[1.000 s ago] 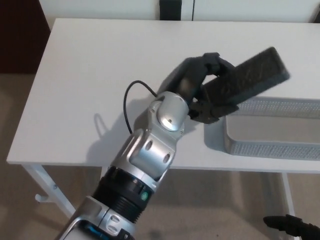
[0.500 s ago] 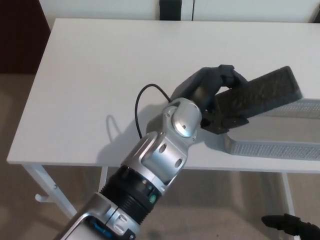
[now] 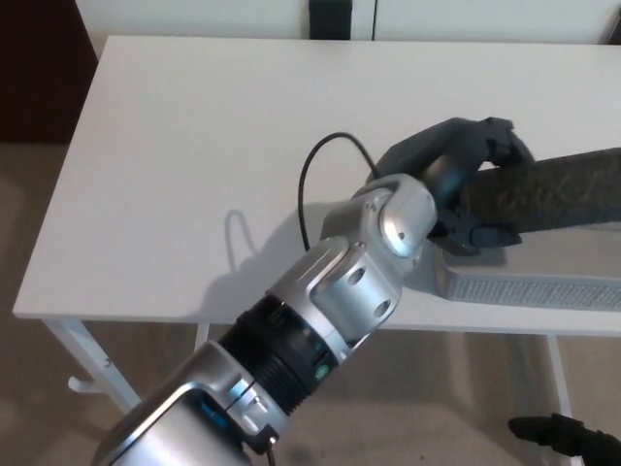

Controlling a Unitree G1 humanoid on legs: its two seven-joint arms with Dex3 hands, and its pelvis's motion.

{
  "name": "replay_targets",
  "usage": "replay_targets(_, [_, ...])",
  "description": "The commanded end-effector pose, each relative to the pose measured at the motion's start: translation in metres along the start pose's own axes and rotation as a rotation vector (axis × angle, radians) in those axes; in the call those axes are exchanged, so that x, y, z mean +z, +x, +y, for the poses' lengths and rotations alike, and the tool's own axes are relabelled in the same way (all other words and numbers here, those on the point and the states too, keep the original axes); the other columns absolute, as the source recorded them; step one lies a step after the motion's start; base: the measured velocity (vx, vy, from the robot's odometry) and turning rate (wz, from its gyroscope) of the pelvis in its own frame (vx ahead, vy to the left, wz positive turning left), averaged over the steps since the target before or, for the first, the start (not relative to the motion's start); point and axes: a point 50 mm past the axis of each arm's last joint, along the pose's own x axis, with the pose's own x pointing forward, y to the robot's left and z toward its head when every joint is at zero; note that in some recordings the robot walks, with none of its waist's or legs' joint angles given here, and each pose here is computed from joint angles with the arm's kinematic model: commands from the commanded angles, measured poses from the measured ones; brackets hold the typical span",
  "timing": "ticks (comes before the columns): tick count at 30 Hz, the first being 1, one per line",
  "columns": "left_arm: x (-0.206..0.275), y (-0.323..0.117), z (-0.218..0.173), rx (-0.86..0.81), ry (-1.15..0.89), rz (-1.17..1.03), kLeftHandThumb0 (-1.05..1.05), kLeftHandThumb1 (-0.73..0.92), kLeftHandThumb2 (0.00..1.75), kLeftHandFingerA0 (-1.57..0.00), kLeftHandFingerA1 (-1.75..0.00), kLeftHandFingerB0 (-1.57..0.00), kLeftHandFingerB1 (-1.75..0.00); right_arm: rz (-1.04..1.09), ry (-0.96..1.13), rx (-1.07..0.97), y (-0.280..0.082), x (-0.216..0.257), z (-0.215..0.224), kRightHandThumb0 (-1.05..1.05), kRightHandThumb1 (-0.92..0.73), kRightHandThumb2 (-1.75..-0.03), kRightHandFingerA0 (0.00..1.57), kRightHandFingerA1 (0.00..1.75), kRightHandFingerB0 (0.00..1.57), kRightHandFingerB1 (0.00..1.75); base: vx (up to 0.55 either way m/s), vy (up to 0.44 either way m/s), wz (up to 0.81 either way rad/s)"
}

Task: The robot walks towards a desk on which an eraser is kept on the left hand side and a container is kept on the right hand side. The robot picks up the eraser using its left hand and places it in the container.

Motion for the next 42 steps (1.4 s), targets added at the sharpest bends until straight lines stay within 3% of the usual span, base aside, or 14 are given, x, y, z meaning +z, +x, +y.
replay_targets(1, [0.086,-0.002,-0.022,-0.124,-0.002,-0.281,-0.24,0.81,0.64,-0.74,-1.09,-0.71,-0.6,-0.011,-0.007,-0.007,-0.003,0.002,-0.01,-0.44,-0.47,-0.54,0.73,0.52,0.36,0.39,0.0,0.0,0.0])
replay_targets(6, [0.087,0.0,-0.021,-0.094,0.001,-0.277,-0.21,0.8,0.64,-0.74,-1.2,-0.7,-0.56,-0.006,-0.045,-0.013,-0.002,0.004,-0.011,-0.46,-0.48,-0.54,0.74,0.52,0.37,0.39,0.0,0.0,0.0])
replay_targets(8, [0.087,0.002,-0.021,-0.064,0.004,-0.27,-0.22,0.74,0.62,-0.78,-0.87,-0.58,-0.42,-0.018,-0.041,-0.008,-0.002,0.006,-0.011,-0.45,-0.48,-0.54,0.74,0.53,0.37,0.39,0.0,0.0,0.0])
replay_targets(9, [0.086,0.002,-0.021,-0.068,0.008,-0.265,-0.43,0.52,0.79,-0.45,-0.66,-0.18,-0.41,-0.018,-0.043,-0.005,-0.002,0.006,-0.01,-0.44,-0.49,-0.54,0.73,0.52,0.37,0.39,0.0,0.0,0.0])
replay_targets(10, [0.086,0.003,-0.021,-0.088,0.054,-0.226,-0.79,0.5,0.79,0.0,-0.02,0.0,-0.04,-0.018,-0.044,-0.003,-0.002,0.007,-0.009,-0.43,-0.49,-0.54,0.72,0.52,0.36,0.39,0.0,0.0,0.0])
replay_targets(11, [0.086,0.005,-0.022,-0.099,0.112,-0.171,-0.84,0.5,0.83,0.0,0.0,0.0,0.0,-0.016,-0.046,0.0,-0.002,0.008,-0.009,-0.43,-0.49,-0.54,0.71,0.52,0.35,0.39,0.0,0.0,0.0])
replay_targets(17, [0.087,0.009,-0.021,-0.15,0.188,-0.134,-0.98,0.6,0.6,0.0,0.0,0.0,0.0,-0.025,-0.065,0.006,0.0,0.015,-0.01,-0.46,-0.48,-0.54,0.72,0.52,0.34,0.39,0.0,0.0,0.0])
replay_targets(18, [0.086,0.01,-0.021,-0.143,0.195,-0.138,-0.93,0.49,0.91,0.0,0.0,0.0,-0.01,-0.022,-0.086,0.008,0.001,0.017,-0.01,-0.46,-0.49,-0.54,0.72,0.51,0.35,0.38,0.0,0.0,0.0])
replay_targets(21, [0.086,0.01,-0.021,-0.136,0.194,-0.137,-0.94,0.5,0.94,0.0,0.0,0.0,0.0,-0.018,-0.101,0.003,0.003,0.02,-0.011,-0.42,-0.5,-0.55,0.71,0.5,0.36,0.37,0.0,0.0,0.0])
replay_targets(22, [0.086,0.01,-0.022,-0.136,0.196,-0.135,-1.04,0.6,0.64,0.0,0.0,0.0,0.0,-0.019,-0.104,0.003,0.004,0.021,-0.011,-0.41,-0.5,-0.55,0.7,0.5,0.37,0.37,0.0,0.0,0.0])
replay_targets(30, [0.086,0.005,-0.023,-0.142,0.208,-0.169,-1.05,0.66,0.61,0.0,0.0,0.0,0.0,-0.026,-0.07,0.014,0.004,0.021,-0.01,-0.42,-0.49,-0.54,0.75,0.52,0.35,0.38,0.0,0.0,0.0])
replay_targets(35, [0.086,-0.057,-0.001,-0.127,0.138,-0.432,-1.03,0.66,0.62,0.0,0.0,0.0,-0.09,-0.022,-0.079,0.023,0.003,0.019,-0.01,-0.45,-0.47,-0.54,0.76,0.52,0.37,0.4,0.0,0.0,0.0])
replay_targets(38, [0.076,-0.113,0.025,-0.199,0.032,-0.587,-0.87,0.48,0.92,0.0,0.0,-0.01,-0.13,-0.017,-0.088,0.025,0.004,0.02,-0.014,-0.45,-0.48,-0.54,0.72,0.51,0.37,0.39,0.0,0.0,0.0])
replay_targets(42, [0.055,-0.162,0.044,-0.362,-0.167,-0.681,-0.87,0.52,0.88,-0.11,-0.37,-0.19,-0.41,-0.004,-0.135,0.047,-0.003,0.011,-0.019,-0.5,-0.53,-0.56,0.72,0.51,0.36,0.37,0.0,0.0,0.0])
